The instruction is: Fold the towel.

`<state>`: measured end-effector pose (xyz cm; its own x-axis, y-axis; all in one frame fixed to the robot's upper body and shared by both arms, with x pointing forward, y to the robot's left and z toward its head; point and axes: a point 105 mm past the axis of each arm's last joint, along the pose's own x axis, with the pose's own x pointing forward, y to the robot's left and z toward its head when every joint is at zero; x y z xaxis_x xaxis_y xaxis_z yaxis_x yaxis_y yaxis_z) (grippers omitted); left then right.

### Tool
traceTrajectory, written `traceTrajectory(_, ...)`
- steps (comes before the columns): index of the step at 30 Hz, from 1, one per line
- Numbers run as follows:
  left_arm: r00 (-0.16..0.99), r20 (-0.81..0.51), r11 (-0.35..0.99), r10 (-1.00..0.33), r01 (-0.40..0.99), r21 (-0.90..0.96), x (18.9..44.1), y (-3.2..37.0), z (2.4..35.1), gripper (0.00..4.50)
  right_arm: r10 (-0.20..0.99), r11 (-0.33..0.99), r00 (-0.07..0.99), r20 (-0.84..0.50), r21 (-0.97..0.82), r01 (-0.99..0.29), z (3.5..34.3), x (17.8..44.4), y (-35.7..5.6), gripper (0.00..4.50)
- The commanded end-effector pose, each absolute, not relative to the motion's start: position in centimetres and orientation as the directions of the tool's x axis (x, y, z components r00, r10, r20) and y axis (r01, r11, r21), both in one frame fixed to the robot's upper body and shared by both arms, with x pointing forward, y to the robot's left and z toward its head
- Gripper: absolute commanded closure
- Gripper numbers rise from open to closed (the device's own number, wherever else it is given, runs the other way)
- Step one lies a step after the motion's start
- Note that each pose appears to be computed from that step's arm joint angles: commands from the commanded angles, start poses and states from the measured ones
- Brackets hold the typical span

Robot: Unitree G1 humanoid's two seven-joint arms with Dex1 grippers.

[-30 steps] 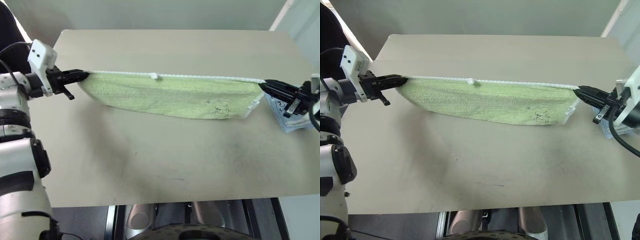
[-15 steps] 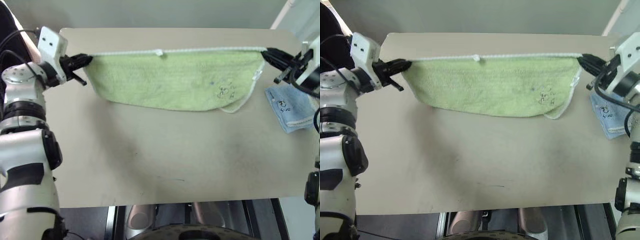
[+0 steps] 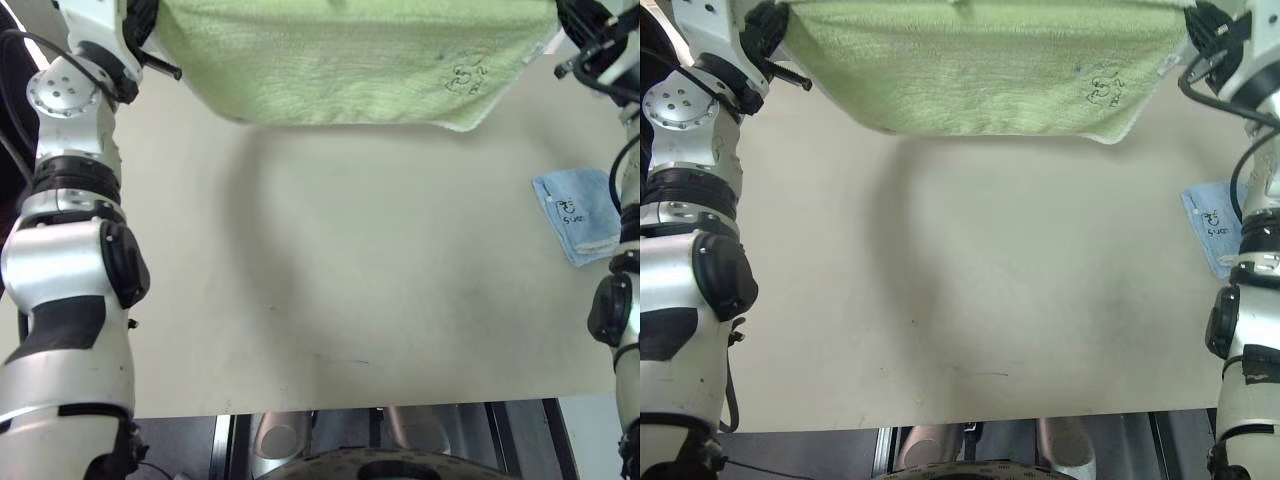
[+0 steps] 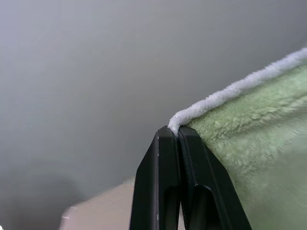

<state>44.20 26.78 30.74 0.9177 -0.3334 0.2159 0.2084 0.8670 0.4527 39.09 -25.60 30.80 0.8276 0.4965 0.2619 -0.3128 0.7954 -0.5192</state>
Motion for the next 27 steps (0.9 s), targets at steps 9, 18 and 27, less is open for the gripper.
traceTrajectory(9, 0.762, -0.332, 0.713, -0.556, 0.643, 0.282, 39.1, 30.7, 21.4, 4.46, 0.651, 0.696, 0.759, 0.001, -0.4, -0.596, 24.9, 29.6, -25.7, 4.5)
traceTrajectory(18, 0.678, -0.588, 0.699, -0.44, 0.67, 0.249, 36.3, 34.0, 17.4, 4.46, 0.642, 0.627, 0.68, -0.353, -0.268, -0.731, 18.3, 24.1, -26.3, 4.5)
traceTrajectory(27, 0.628, -0.689, 0.688, -0.362, 0.678, 0.257, 33.7, 36.6, 14.9, 4.46, 0.651, 0.592, 0.614, -0.447, -0.207, -0.779, 16.7, 20.9, -26.3, 4.5)
